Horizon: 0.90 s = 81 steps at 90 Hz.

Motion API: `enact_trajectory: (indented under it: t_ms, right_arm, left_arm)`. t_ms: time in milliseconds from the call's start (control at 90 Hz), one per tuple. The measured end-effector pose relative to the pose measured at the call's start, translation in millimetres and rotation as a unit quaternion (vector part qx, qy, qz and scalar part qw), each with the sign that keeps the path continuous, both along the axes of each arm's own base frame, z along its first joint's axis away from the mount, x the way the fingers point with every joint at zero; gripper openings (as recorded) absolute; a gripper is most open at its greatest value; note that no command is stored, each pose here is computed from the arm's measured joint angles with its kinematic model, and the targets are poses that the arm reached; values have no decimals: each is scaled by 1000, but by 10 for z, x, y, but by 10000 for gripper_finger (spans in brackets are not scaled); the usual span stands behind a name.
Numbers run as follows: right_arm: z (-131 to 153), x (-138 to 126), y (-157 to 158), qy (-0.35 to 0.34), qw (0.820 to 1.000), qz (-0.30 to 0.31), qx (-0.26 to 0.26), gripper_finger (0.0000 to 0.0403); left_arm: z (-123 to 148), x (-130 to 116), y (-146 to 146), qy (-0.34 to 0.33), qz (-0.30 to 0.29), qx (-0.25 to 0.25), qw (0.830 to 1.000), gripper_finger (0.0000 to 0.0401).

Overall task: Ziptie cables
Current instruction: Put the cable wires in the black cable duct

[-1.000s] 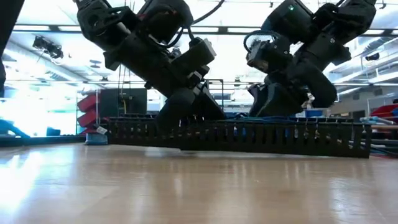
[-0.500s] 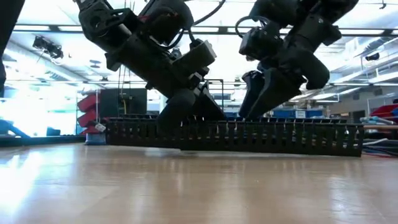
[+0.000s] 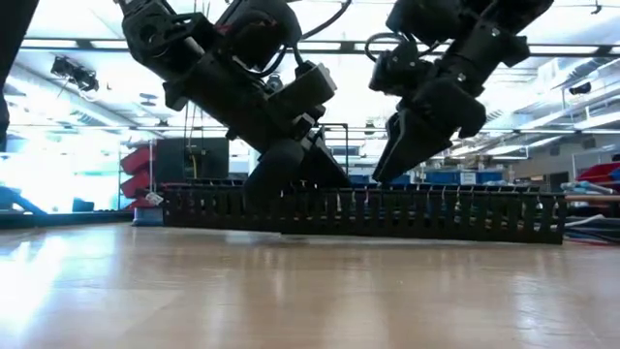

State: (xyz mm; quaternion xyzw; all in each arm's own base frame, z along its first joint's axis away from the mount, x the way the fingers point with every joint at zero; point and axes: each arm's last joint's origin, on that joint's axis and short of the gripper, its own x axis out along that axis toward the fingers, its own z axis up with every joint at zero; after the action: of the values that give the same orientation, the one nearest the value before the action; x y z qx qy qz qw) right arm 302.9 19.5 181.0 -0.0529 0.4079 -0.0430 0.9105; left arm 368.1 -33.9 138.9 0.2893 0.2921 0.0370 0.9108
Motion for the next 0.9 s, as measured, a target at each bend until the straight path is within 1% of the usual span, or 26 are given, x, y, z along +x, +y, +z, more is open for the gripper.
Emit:
enact_trajectory:
  t_ms: [244, 511, 600, 644, 689, 800, 833, 900]
  right_arm:
    - [10, 3, -3, -4, 1000, 0, 0, 178]
    - [206, 31, 0, -43, 999, 0, 4, 174]
    - [251, 21, 17, -54, 998, -9, 20, 167]
    - [251, 20, 34, -54, 998, -8, 34, 154]
    - [238, 10, 57, -46, 998, -4, 47, 131]
    - [155, 24, 146, -33, 998, 12, 54, 31]
    - [110, 30, 171, -25, 998, 16, 53, 16]
    - [69, 63, 200, -30, 998, 6, 55, 6]
  left_arm:
    - [0, 0, -1, 0, -1, -1, 1000, 0]
    - [1, 1, -1, 0, -1, 0, 1000, 0]
    - [0, 0, -1, 0, -1, 0, 1000, 0]
    - [1, 1, -1, -1, -1, 0, 1000, 0]
    - [0, 0, -1, 0, -1, 0, 1000, 0]
    - [2, 2, -1, -1, -2, 1, 1000, 0]
    - [3, 2, -1, -2, -2, 1, 1000, 0]
    - [8, 5, -1, -4, -2, 1, 1000, 0]
